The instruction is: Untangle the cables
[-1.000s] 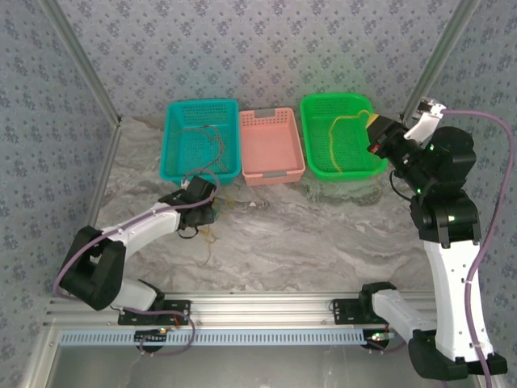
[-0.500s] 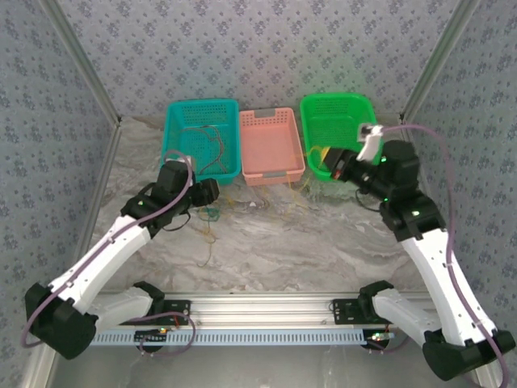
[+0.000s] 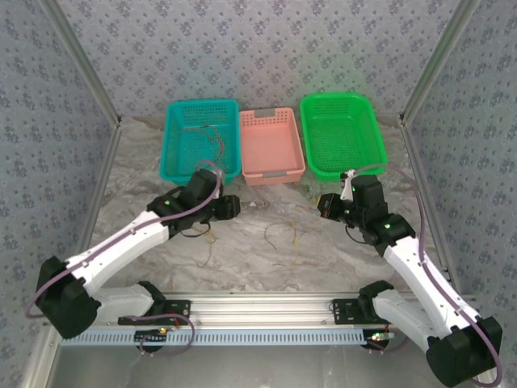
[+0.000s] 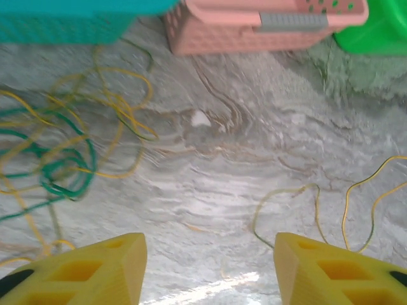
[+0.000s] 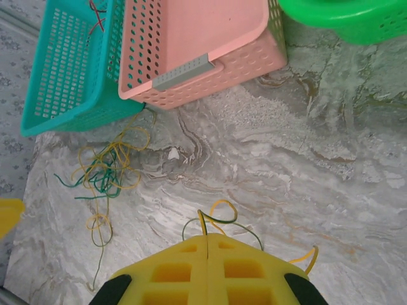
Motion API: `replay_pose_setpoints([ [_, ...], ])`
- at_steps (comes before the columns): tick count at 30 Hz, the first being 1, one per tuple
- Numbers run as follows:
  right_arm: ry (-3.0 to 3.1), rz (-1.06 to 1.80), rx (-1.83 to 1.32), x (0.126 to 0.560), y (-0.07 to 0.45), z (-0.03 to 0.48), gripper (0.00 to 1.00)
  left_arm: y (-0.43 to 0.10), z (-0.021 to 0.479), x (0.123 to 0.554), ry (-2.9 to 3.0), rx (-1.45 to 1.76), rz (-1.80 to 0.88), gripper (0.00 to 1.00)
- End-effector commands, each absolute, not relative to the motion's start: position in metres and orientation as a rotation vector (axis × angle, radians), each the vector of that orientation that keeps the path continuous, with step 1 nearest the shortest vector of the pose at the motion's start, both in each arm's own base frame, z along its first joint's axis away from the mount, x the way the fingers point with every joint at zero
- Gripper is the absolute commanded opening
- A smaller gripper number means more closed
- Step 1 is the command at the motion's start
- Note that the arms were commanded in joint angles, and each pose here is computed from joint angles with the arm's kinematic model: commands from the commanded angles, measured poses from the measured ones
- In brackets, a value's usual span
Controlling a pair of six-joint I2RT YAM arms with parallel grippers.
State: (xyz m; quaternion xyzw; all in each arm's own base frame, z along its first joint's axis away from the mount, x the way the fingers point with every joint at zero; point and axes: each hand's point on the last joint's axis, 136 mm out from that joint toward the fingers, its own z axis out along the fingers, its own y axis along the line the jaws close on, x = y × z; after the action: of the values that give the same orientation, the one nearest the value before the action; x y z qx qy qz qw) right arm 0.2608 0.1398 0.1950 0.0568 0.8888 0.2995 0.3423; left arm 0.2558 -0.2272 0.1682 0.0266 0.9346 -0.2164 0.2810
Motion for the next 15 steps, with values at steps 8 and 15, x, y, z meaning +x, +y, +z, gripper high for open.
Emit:
replay_pose_setpoints([
  [8, 2.299, 0.702, 0.124, 0.259, 0.128, 0.199, 0.00, -0.297, 0.102, 0.227, 2.624, 0.342, -0.526, 0.48],
  [15, 2.294, 0.712, 0.126, 0.259, 0.129, 0.200, 0.00, -0.313, 0.066, 0.232, 2.673, 0.355, -0.390, 0.49],
])
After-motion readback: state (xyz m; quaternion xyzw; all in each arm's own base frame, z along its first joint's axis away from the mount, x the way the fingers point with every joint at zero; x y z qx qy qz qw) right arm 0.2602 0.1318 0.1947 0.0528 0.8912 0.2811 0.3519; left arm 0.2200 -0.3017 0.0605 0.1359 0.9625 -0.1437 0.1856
